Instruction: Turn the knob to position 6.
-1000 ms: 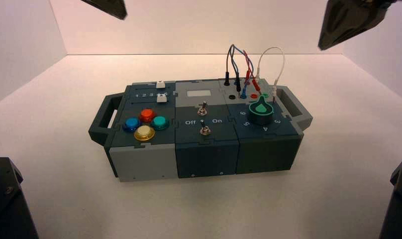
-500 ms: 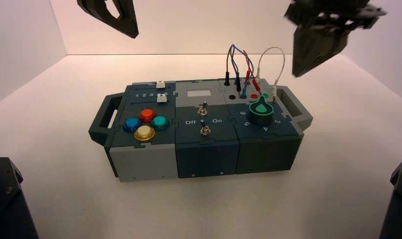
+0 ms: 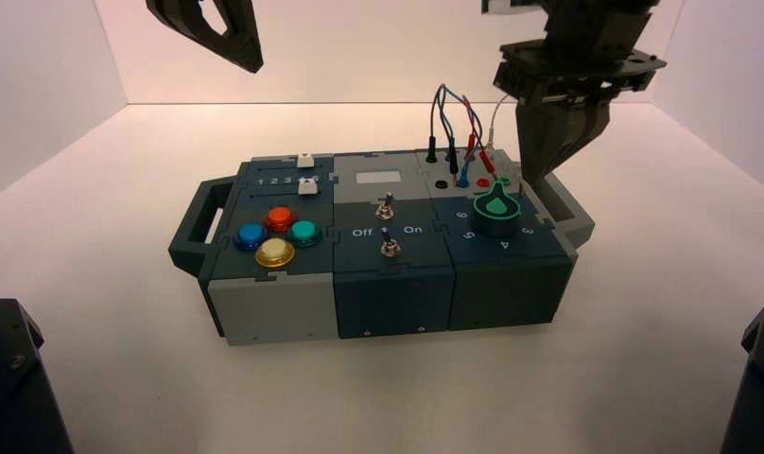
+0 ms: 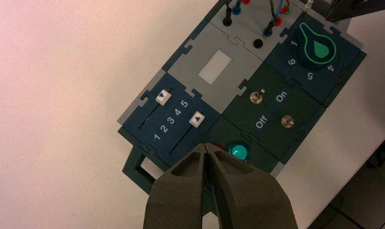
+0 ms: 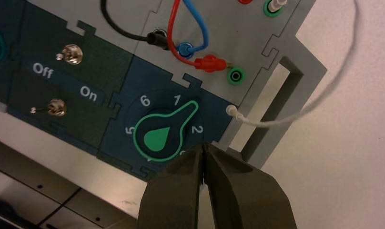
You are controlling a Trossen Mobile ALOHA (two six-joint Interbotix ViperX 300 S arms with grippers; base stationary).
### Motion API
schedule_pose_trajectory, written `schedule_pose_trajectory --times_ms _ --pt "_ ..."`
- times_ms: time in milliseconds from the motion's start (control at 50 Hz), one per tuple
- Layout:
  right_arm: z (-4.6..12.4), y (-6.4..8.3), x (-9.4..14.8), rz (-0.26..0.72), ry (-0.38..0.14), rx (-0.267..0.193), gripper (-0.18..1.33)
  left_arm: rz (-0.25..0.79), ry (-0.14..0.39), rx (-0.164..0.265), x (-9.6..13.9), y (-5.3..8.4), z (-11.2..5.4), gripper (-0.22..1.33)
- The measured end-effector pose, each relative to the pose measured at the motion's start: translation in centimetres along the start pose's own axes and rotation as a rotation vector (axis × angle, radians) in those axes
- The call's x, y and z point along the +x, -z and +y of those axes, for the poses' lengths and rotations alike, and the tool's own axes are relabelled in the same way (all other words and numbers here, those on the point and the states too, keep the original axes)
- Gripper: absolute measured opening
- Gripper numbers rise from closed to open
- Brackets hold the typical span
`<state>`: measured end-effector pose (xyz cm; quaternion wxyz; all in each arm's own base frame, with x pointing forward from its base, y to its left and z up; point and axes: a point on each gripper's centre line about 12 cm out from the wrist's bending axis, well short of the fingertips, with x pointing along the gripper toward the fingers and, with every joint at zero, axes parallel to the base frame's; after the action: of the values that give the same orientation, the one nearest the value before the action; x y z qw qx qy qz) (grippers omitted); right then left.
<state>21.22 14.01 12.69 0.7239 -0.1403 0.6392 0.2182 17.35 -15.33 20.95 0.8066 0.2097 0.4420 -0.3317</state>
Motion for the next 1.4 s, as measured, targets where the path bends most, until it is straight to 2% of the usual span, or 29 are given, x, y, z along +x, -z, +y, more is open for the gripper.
schedule_pose_trajectory --times_ms 740,1080,1400 --pt "-0.2 -1.7 1.7 0.049 0.014 -0.01 -0.14 0.003 0.0 0.002 0.0 0.0 0.0 -0.16" --pt "0.9 -2.5 2.3 0.057 0.01 -0.049 -0.14 0.005 0.0 0.002 0.0 0.0 0.0 -0.16" --pt "1.6 -3.1 2.5 0.047 0.006 -0.067 -0.14 0.005 0.0 0.002 0.0 0.0 0.0 -0.16"
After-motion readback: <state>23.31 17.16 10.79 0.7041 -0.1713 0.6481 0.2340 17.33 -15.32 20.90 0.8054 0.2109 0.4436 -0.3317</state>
